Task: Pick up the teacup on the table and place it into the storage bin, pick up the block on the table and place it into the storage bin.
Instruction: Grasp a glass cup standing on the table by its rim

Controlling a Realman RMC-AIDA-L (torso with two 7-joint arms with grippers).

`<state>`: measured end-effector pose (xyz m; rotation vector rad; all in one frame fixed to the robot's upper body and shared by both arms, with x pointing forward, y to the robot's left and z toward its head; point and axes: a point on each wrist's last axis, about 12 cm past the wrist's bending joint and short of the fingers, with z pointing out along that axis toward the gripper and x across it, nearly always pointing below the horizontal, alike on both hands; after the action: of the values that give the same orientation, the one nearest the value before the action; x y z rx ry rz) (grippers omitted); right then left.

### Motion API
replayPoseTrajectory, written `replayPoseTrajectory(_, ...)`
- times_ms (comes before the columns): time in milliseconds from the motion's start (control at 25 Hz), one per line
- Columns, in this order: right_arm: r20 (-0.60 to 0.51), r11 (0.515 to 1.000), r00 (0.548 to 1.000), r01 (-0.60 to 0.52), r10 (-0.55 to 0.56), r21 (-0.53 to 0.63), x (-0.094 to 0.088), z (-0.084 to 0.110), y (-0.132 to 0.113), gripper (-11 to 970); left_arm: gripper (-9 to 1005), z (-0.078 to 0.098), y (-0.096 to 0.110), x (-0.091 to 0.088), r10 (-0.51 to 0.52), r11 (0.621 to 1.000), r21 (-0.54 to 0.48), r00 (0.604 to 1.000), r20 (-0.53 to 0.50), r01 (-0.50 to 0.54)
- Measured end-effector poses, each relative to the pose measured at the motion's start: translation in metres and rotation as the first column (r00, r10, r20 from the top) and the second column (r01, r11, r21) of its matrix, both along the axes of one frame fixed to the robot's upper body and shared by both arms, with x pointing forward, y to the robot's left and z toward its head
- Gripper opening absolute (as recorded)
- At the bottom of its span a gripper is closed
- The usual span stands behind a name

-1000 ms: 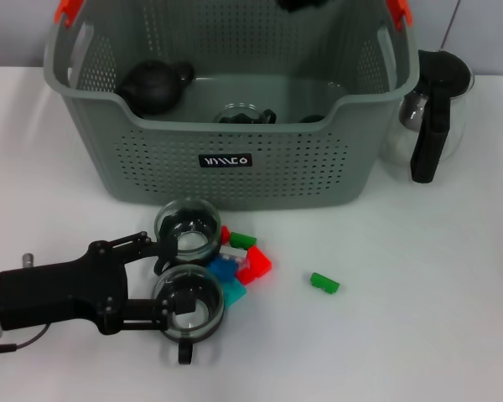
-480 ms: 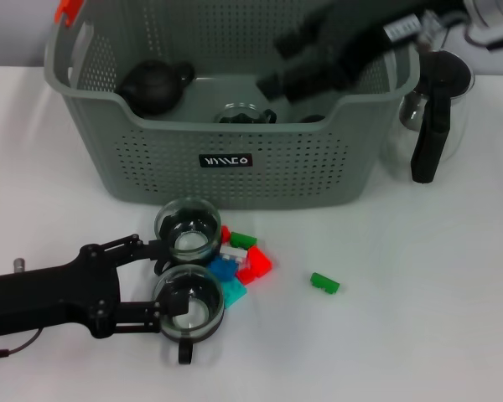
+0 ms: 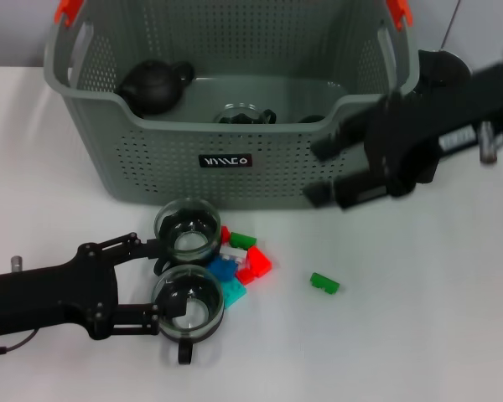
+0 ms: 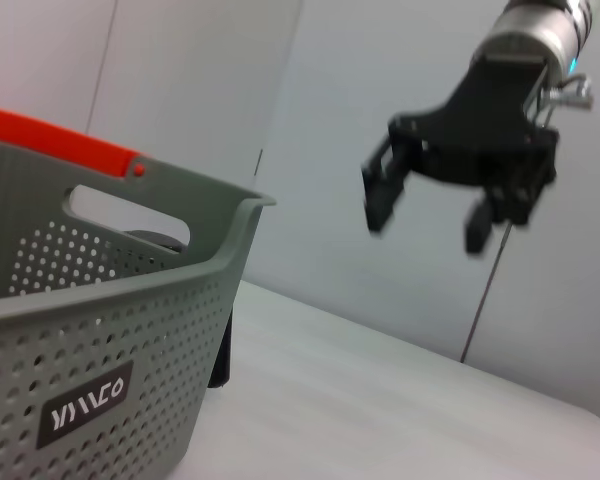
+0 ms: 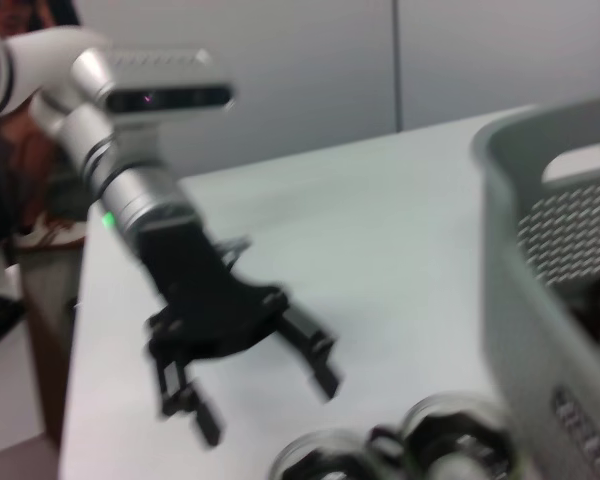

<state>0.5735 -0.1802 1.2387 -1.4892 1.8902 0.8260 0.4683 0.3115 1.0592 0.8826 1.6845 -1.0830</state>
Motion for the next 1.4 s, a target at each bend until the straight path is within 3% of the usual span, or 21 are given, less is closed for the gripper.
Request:
replayPoseTrajectory(320, -0.077, 0.996, 0.993, -0.091, 0.092, 0.013, -0.004, -0.036, 0.001, 622, 932, 0.003, 0.000, 0.004, -0.015, 1.000, 0.012, 1.000, 0.015, 0.015)
replayPoseTrajectory(680, -0.023, 0.979, 0.982, -0.189, 0.187, -0.077, 0.002, -0.047, 0.004, 618, 932, 0.001, 0.008, 0.003, -0.039, 0.996, 0.074, 0.999, -0.028, 0.041)
replayPoseTrajectory(1040, -0.001, 0.920, 0.940, -0.335, 0.342, -0.205, 0.002, -0.058, 0.049, 614, 932, 0.002, 0.029, -0.005, 0.088, 0.994, 0.069, 0.996, -0.034, -0.085)
replayPoseTrajectory(1400, 0.045, 0.846, 0.884, -0.430, 0.466, -0.315, -0.004, -0.070, 0.092, 615, 933, 0.001, 0.038, -0.010, 0.138, 0.989, 0.069, 0.990, -0.043, -0.134)
